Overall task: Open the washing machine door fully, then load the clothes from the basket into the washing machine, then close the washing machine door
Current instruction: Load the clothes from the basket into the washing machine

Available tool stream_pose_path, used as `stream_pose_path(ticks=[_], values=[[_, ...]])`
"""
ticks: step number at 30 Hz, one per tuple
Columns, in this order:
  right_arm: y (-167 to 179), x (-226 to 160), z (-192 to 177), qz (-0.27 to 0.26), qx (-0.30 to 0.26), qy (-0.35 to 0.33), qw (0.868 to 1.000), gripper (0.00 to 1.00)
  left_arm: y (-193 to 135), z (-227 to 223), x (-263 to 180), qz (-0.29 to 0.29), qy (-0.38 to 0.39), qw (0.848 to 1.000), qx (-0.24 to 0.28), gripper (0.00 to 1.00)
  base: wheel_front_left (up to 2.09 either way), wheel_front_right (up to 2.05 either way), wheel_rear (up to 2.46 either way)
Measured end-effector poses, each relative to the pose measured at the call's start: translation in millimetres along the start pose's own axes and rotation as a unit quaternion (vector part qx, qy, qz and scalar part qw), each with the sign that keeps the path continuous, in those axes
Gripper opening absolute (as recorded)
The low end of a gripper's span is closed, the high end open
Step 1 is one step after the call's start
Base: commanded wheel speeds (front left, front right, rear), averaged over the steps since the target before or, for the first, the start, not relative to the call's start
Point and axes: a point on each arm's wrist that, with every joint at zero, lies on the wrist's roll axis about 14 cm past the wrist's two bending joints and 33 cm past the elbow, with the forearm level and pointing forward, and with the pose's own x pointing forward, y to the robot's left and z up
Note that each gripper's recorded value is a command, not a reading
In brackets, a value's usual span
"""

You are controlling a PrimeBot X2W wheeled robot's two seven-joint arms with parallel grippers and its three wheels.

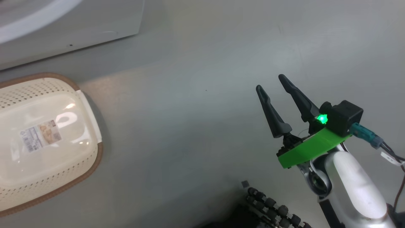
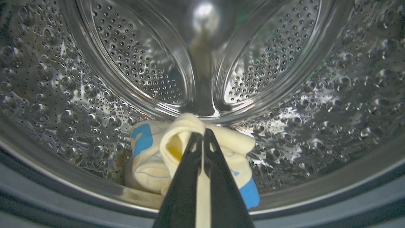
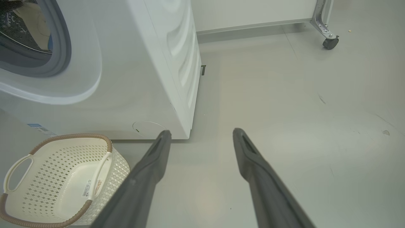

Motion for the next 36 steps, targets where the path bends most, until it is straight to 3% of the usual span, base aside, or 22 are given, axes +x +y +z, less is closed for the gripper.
stream_pose_path(ticks=[8, 15, 16, 18, 36], values=[[-14, -4, -10, -0.023, -0.009, 0.016, 1.000, 1.00, 8, 14, 39, 0.032, -0.099, 0.994, 0.018, 0.00, 0.00, 0.00, 0.00], [-29, -15, -18, -0.047, -0.015, 0.033, 0.998, 1.00, 10, -1, 60, 0.062, -0.094, 0.994, 0.000, 0.00, 0.00, 0.00, 0.00], [-30, -15, -18, -0.048, -0.016, 0.032, 0.998, 1.00, 12, -6, 60, 0.070, -0.086, 0.994, -0.011, 0.25, 0.00, 0.00, 0.00], [-33, -17, -16, -0.051, -0.018, 0.031, 0.998, 1.00, 14, -11, 60, 0.078, -0.075, 0.994, -0.016, 1.00, 0.00, 0.00, 0.00], [-17, -5, 8, -0.018, -0.022, -0.004, 1.000, 1.00, 10, -22, 26, 0.073, -0.034, 0.997, 0.002, 1.00, 0.00, 0.00, 0.00]])
